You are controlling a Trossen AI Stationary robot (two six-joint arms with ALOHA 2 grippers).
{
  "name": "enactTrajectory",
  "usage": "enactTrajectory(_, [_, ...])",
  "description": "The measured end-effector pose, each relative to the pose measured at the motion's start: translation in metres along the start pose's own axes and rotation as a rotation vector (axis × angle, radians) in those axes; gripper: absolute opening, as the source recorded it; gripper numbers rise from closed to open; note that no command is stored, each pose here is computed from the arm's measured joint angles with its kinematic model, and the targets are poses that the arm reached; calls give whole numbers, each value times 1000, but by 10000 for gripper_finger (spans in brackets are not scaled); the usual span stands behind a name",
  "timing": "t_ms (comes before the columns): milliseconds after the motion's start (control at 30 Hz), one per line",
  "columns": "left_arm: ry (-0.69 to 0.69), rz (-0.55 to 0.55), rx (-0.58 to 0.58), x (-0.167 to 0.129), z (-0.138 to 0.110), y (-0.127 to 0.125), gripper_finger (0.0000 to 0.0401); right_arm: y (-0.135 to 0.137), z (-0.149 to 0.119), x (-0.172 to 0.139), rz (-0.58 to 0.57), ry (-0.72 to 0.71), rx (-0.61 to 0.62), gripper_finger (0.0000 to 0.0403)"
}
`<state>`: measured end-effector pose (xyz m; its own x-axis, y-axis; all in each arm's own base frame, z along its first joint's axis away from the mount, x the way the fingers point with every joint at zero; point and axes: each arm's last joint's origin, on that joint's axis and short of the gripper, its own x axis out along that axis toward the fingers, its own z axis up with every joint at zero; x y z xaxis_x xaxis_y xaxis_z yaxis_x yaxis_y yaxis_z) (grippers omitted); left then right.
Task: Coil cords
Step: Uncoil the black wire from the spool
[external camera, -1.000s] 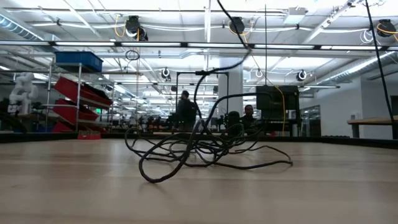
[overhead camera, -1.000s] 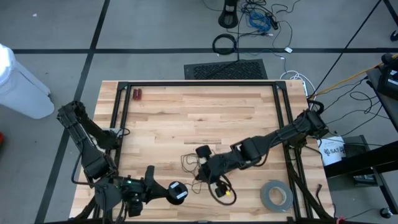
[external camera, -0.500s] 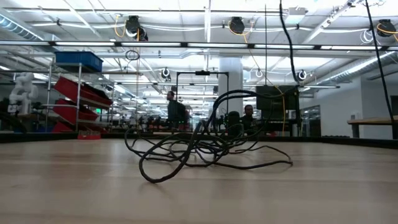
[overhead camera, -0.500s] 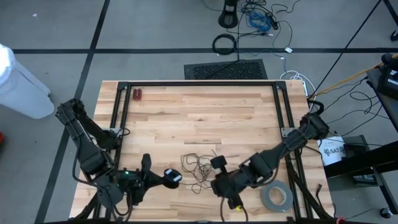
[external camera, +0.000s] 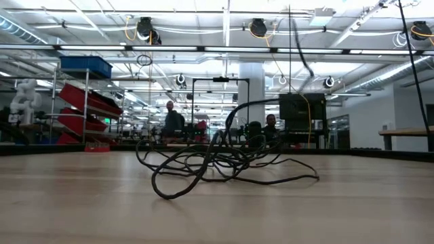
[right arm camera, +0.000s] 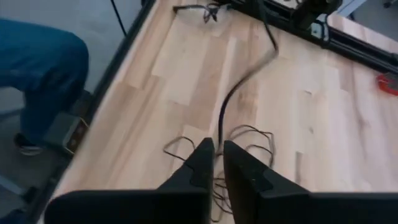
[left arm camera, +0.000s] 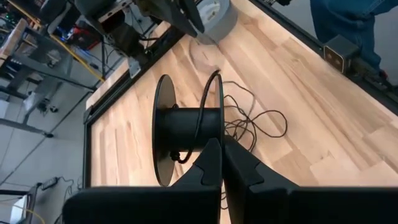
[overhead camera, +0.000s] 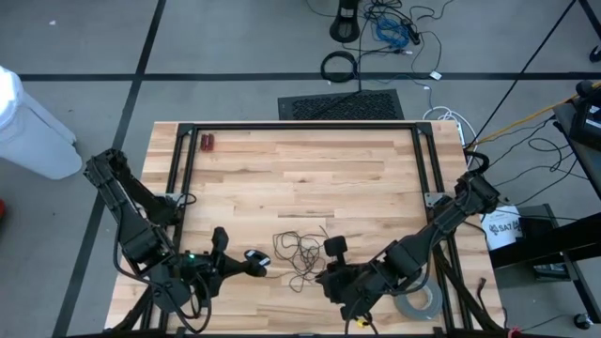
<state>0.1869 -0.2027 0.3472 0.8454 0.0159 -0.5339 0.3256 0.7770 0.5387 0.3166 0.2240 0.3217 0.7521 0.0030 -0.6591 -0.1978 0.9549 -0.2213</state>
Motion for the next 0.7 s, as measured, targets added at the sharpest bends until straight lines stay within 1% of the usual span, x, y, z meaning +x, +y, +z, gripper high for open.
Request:
enactTrajectory(133, [0, -1, 1, 0, 0, 0, 0, 2, -4, 3, 20, 16, 34, 58])
enactTrajectory(233, [0, -1, 1, 0, 0, 0, 0, 5, -16, 14, -22, 14, 65, 84])
enactTrajectory(300, [0, -1, 1, 0, 0, 0, 0, 7, -23, 28, -51, -45, 85, 99])
enactTrajectory(367, [0, -1, 1, 0, 0, 0, 0, 7, -27, 41, -88, -135, 87, 113])
enactTrajectory(433, [1, -1, 2, 0, 0, 0, 0, 1, -25, 50, -125, -244, 106, 125])
enactTrajectory(500, [3, -1, 3, 0, 0, 0, 0, -6, -23, 55, -147, -313, 104, 135])
enactTrajectory(567, [3, -1, 3, 0, 0, 0, 0, -13, -20, 58, -137, -340, 103, 144])
enactTrajectory(700, [4, -1, 4, 0, -1, 0, 0, -27, -14, 67, -30, -391, 154, 160])
